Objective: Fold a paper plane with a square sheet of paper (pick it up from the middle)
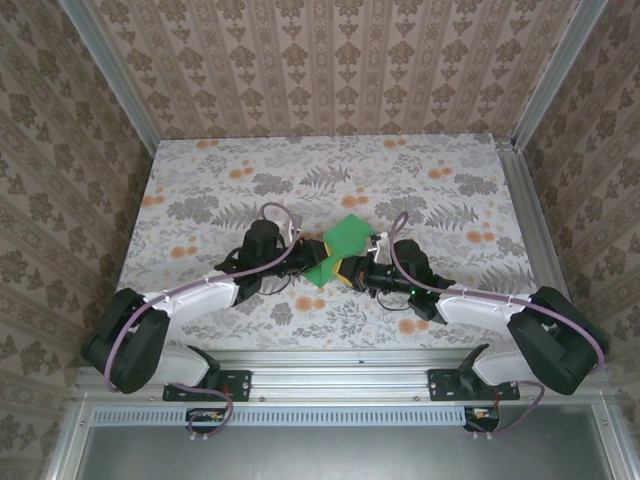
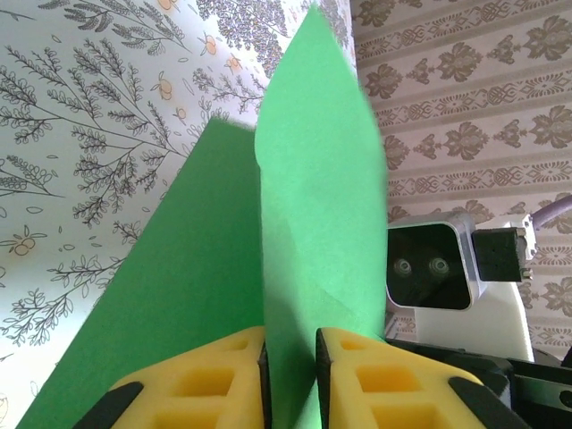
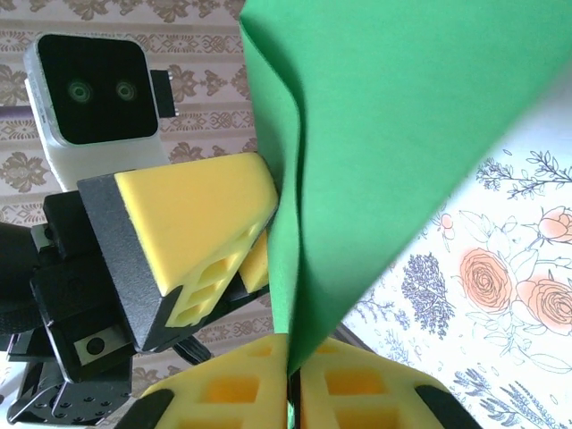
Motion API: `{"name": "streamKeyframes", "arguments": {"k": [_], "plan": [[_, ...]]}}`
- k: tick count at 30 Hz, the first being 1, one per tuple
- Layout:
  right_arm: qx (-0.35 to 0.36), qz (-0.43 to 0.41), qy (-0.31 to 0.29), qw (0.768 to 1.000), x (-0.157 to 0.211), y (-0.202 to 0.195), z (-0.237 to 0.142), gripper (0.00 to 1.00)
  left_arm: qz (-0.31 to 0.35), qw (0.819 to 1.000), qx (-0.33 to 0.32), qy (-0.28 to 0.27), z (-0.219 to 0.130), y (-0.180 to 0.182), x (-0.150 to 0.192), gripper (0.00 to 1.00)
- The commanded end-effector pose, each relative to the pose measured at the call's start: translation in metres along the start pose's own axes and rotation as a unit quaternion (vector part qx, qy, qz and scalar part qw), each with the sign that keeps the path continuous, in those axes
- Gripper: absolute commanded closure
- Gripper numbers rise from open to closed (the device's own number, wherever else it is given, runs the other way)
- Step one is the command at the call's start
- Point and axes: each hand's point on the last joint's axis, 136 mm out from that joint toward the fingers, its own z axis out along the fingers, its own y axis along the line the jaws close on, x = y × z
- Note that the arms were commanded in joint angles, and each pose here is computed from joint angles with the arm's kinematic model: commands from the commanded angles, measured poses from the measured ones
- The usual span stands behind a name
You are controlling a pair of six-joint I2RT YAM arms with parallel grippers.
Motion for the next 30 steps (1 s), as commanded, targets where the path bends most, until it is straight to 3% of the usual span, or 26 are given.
{"name": "streamKeyframes", "arguments": {"k": [1, 6, 10, 13, 19, 22, 25, 30], "plan": [[0.01, -0.002, -0.008, 1.0, -0.003, 0.0, -0.004, 0.93, 0.02, 1.0, 0.002, -0.009, -0.007, -0.004, -0.002, 0.77], [0.061, -0.012, -0.004, 0.998, -0.003, -0.014, -0.013, 0.95, 0.031, 0.999, -0.012, -0.007, -0.012, -0.002, -0.002, 0.64], [0.184, -0.057, -0.001, 0.981, -0.005, -0.039, -0.04, 0.97, 0.057, 0.998, -0.039, -0.004, -0.022, -0.001, -0.006, 0.52], [0.313, -0.096, 0.004, 0.945, -0.009, -0.065, -0.075, 0.98, 0.077, 0.995, -0.055, 0.003, -0.031, -0.002, -0.009, 0.47], [0.498, -0.148, 0.001, 0.854, -0.028, -0.081, -0.136, 0.99, 0.083, 0.995, -0.059, 0.017, -0.043, 0.0, -0.015, 0.38], [0.566, -0.168, 0.002, 0.807, -0.038, -0.078, -0.157, 0.99, 0.087, 0.994, -0.059, 0.025, -0.047, 0.0, -0.017, 0.35], [0.601, -0.185, 0.002, 0.777, -0.046, -0.072, -0.162, 0.99, 0.083, 0.994, -0.059, 0.029, -0.049, 0.002, -0.018, 0.34], [0.663, -0.21, 0.029, 0.719, -0.055, -0.074, -0.148, 0.98, 0.073, 0.994, -0.071, 0.029, -0.059, 0.01, -0.02, 0.32]]}}
